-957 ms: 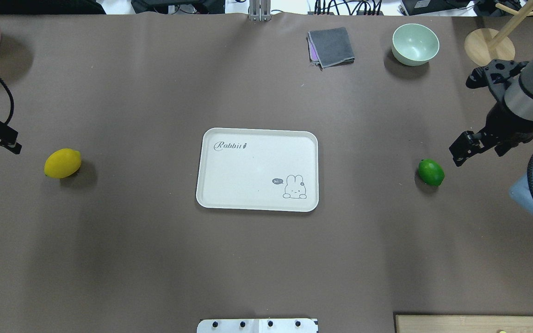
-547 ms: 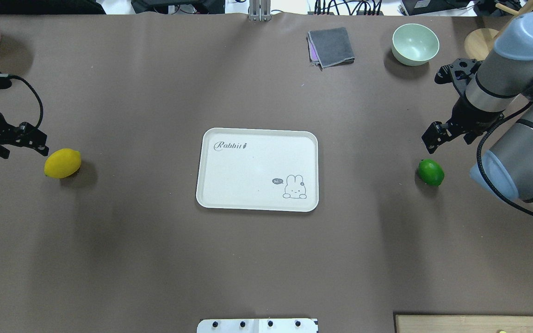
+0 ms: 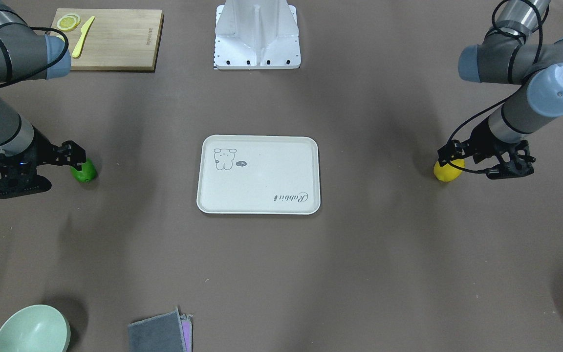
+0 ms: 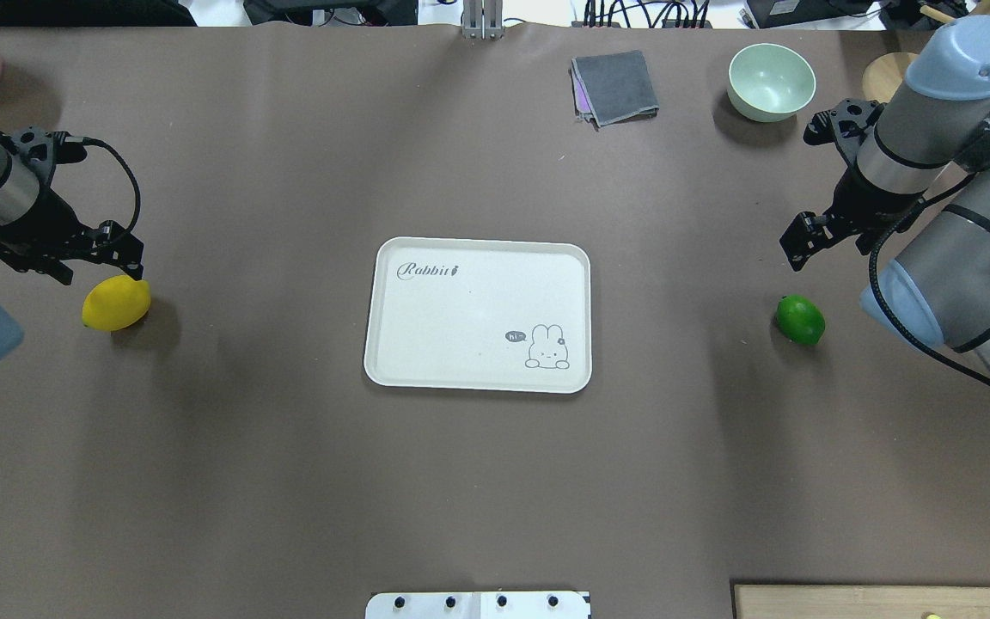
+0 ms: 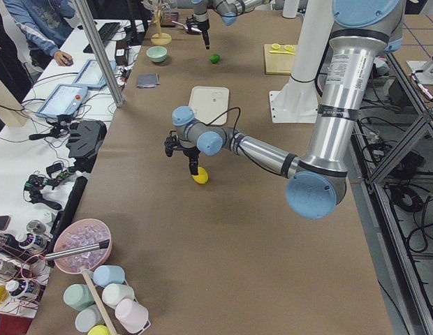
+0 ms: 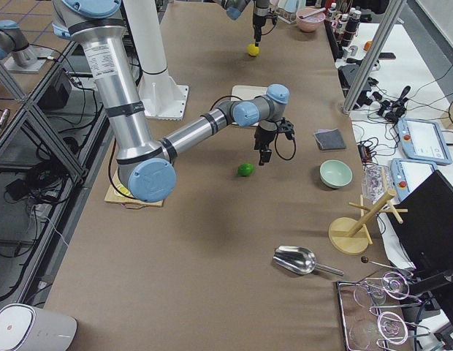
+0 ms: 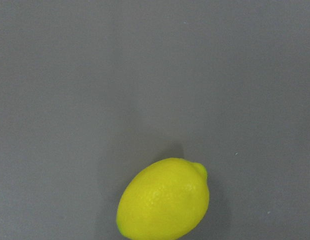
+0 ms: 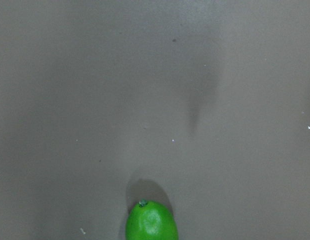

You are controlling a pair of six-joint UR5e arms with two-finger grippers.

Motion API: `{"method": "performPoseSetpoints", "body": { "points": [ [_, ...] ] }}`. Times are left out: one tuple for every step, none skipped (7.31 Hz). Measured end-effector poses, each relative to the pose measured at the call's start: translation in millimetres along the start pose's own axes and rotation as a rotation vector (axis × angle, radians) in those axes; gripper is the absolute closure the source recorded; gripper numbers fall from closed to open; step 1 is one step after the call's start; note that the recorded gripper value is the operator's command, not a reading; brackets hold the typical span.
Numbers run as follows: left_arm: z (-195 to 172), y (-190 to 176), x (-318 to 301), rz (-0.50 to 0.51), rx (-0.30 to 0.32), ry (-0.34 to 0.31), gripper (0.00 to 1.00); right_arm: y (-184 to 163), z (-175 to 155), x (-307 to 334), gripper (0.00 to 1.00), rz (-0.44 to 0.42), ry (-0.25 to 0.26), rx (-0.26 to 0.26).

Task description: Place all lemons on tray

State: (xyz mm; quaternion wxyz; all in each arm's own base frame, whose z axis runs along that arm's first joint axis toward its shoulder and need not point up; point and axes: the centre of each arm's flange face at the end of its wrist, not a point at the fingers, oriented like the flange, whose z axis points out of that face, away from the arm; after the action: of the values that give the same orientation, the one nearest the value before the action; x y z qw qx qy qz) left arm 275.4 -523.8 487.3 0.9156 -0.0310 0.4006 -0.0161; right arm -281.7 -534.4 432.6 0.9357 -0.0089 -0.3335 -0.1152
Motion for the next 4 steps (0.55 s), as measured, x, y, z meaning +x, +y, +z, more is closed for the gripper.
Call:
{"method": "performPoseSetpoints", "body": {
  "points": [
    [11.7,-7.5,-3.9,0.018,0.013,0.006,0.02,-4.9,8.9,4.7,0.03,-0.002,-0.002,0.008],
    [22.6,-14.6,-8.7,0.031,0.023,0.013,0.02,-7.4,14.3,9.0,0.03,-0.002,-0.001,0.015],
    [30.7,-20.3,-11.2,0.037,0.027,0.017,0.02,-7.4,16.5,12.0,0.03,0.003,0.002,0.026],
    [35.0,-23.8,-11.9,0.040,0.029,0.019,0.02,-4.4,19.3,14.9,0.03,0.020,0.001,0.050]
  ]
}}
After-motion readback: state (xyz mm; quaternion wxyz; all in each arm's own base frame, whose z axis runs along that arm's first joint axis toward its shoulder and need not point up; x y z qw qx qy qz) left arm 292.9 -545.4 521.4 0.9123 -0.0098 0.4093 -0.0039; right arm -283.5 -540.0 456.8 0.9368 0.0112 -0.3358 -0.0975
